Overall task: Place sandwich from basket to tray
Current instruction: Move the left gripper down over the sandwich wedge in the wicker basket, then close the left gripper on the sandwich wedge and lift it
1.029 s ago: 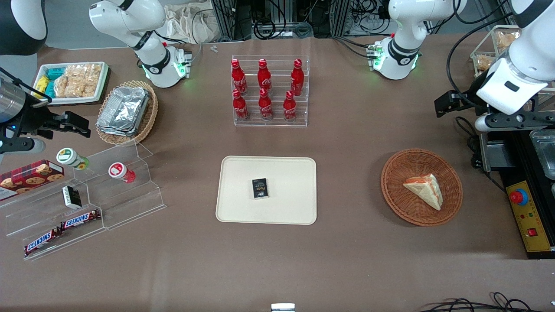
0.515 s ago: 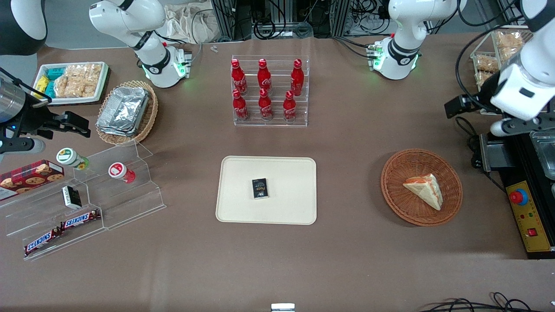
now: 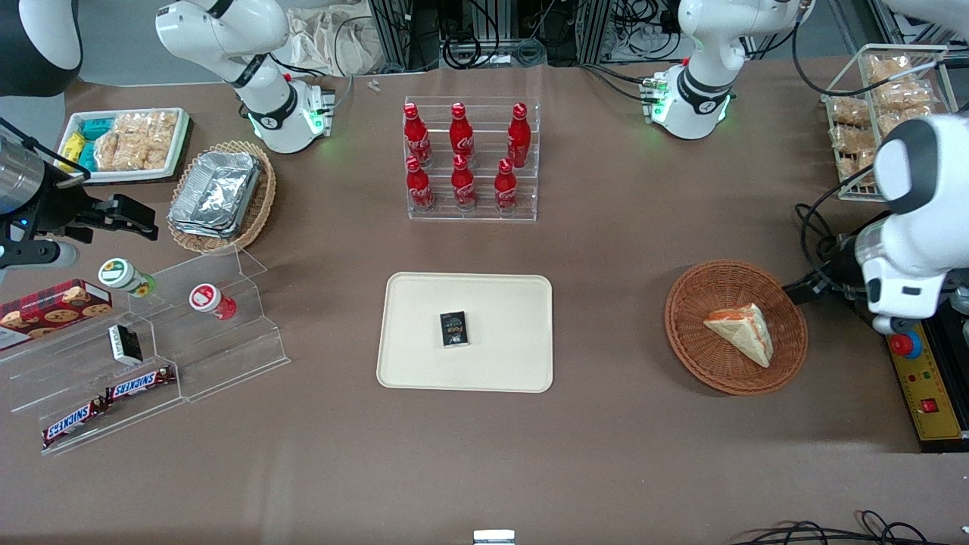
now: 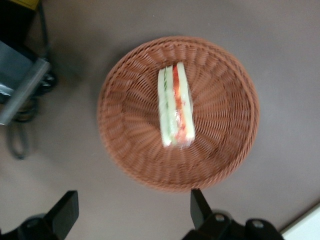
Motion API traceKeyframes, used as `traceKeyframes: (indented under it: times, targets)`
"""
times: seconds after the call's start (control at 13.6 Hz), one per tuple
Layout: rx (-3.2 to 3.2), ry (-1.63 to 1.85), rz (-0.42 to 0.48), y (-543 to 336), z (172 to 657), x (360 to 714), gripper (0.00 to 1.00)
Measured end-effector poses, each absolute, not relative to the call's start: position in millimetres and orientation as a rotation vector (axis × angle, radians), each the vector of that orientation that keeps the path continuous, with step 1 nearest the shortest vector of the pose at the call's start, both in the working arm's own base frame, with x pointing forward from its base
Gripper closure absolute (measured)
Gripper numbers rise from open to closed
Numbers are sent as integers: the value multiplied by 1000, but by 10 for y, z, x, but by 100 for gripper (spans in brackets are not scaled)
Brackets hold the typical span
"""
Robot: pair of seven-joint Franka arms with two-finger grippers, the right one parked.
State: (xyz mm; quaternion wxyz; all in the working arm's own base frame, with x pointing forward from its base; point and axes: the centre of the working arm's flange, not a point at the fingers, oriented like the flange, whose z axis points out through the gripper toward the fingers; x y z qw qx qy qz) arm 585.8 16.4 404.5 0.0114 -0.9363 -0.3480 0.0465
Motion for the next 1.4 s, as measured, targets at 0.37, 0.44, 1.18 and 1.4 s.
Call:
traceKeyframes:
  times: [0.37,0.44,1.18,1.4]
  targets:
    - [-2778,-1514,13,92,3095,5947,0]
    - [-2759,-1558,-1,57,2947,5983,0]
    - [-2728,-1599,26,-15,2613,6062,63]
    - [-2741,-1525,113,-212,3377,6145,67]
